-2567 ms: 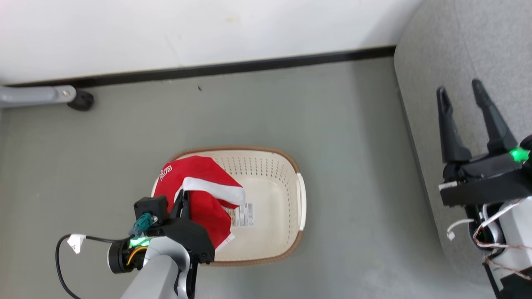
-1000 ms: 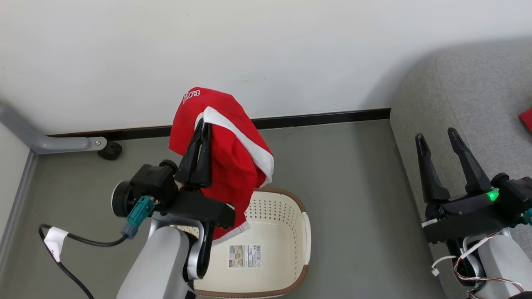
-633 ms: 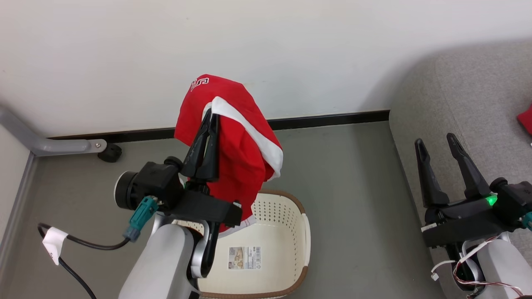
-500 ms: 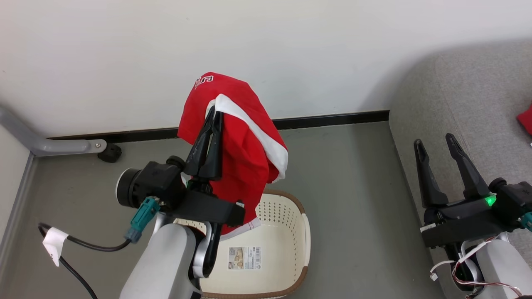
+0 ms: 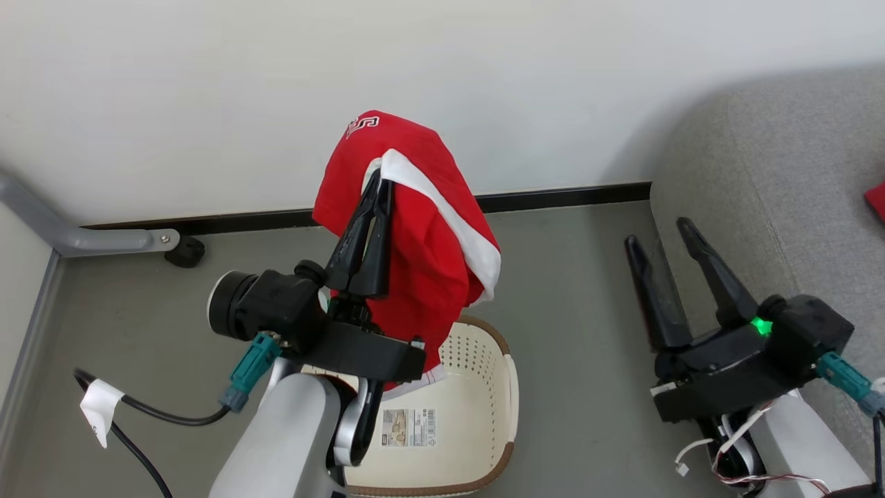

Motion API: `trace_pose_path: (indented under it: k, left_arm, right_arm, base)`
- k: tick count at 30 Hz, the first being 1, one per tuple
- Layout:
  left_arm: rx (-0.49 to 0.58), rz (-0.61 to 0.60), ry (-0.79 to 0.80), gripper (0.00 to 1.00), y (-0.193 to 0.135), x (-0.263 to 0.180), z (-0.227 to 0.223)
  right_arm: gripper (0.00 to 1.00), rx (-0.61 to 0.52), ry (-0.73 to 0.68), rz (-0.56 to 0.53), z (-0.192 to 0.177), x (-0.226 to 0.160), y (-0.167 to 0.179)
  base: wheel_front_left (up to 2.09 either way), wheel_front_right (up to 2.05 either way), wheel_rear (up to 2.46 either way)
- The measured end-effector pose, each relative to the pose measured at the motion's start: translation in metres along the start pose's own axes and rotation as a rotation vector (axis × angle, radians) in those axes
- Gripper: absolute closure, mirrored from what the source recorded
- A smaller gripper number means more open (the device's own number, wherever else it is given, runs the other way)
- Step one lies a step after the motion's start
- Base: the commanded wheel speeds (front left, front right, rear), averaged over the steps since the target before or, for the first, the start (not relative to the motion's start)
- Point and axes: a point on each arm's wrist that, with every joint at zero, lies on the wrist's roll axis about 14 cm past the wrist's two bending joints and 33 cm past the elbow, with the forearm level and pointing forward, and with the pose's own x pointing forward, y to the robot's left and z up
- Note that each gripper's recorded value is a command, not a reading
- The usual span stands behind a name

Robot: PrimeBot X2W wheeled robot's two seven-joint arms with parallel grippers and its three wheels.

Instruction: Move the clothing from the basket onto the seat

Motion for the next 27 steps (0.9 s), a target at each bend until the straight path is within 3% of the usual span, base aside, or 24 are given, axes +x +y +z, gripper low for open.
trace_pose_path:
  k: [9, 15, 27]
  left_arm:
    - [0.002, -0.012, 0.006, 1.00, -0.005, -0.001, -0.002]
    - [0.006, -0.021, -0.005, 1.00, -0.007, 0.002, 0.002]
    - [-0.001, -0.033, -0.007, 1.00, -0.012, 0.000, 0.003]
  right_arm:
    - [0.00, 0.020, -0.028, 0.247, 0.008, 0.014, 0.073]
    - [0.00, 0.005, 0.011, 0.362, -0.004, 0.015, 0.101]
    - [0.00, -0.050, 0.104, 0.466, -0.035, 0.023, 0.119]
  base:
    - [0.00, 0.00, 0.00]
    - [0.00, 0.00, 0.00]
    - [0.00, 0.00, 0.00]
